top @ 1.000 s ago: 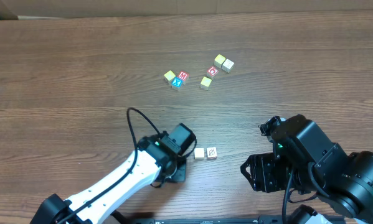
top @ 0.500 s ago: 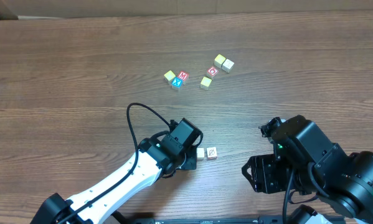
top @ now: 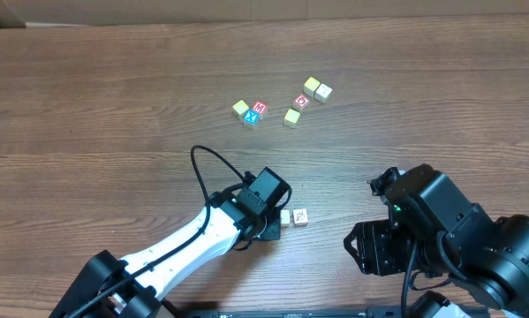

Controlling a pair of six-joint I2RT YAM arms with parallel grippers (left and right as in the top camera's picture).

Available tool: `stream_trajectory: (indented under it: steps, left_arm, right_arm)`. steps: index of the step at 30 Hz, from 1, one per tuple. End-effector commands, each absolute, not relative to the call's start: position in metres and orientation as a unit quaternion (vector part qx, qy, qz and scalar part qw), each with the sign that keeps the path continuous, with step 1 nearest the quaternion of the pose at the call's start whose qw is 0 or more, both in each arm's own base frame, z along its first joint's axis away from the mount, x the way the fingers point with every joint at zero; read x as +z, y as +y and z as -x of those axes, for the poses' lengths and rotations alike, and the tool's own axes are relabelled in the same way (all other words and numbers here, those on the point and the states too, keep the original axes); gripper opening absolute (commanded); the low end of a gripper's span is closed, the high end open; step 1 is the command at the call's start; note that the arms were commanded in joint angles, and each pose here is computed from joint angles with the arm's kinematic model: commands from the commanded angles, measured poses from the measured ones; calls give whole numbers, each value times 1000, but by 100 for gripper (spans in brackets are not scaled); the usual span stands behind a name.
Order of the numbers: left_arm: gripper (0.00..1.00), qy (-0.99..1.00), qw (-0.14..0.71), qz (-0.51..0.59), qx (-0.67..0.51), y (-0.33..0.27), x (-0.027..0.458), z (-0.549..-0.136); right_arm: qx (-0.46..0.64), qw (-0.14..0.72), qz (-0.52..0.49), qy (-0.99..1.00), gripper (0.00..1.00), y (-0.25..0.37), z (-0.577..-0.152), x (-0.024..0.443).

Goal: Flip 3 blocks
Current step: 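Carry the fish block and place it left of the S block, then bring the right gripper down beside the leaf block end of the row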

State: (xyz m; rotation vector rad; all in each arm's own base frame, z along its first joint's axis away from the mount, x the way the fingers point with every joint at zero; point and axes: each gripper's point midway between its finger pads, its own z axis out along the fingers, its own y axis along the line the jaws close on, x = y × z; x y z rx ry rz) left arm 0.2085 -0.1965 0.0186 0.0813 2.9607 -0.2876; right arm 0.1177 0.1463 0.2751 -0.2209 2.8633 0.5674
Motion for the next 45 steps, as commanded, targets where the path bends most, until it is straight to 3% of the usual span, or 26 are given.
stream_trajectory:
  steps: [1, 7, 16, 28, 35, 41, 44, 45]
  left_arm:
    - [4, 992, 88, -17, -88, -193, 16, -212]
    - [4, 992, 87, -17, -87, -192, 15, -211]
    - [36, 992, 88, -17, -85, -192, 15, -212]
    - [36, 991, 93, -26, -91, -195, 20, -215]
    - [37, 988, 114, -28, -101, -200, 58, -222]
    - [48, 987, 133, -27, -81, -187, 99, -222]
    - [42, 991, 130, -15, -35, -166, 96, -218]
    - [36, 992, 122, -13, -25, -161, 93, -216]
  right_arm:
    - [196, 118, 71, 971, 61, 146, -120, 281]
    - [196, 118, 71, 971, 61, 146, -120, 281]
    - [193, 114, 71, 972, 61, 144, -119, 280]
    - [192, 113, 71, 972, 61, 143, -118, 279]
    - [191, 114, 70, 972, 62, 143, -118, 279]
    - [197, 121, 71, 970, 76, 146, -122, 281]
    - [198, 123, 74, 970, 74, 147, -122, 282]
    - [197, 126, 73, 969, 69, 147, -123, 282]
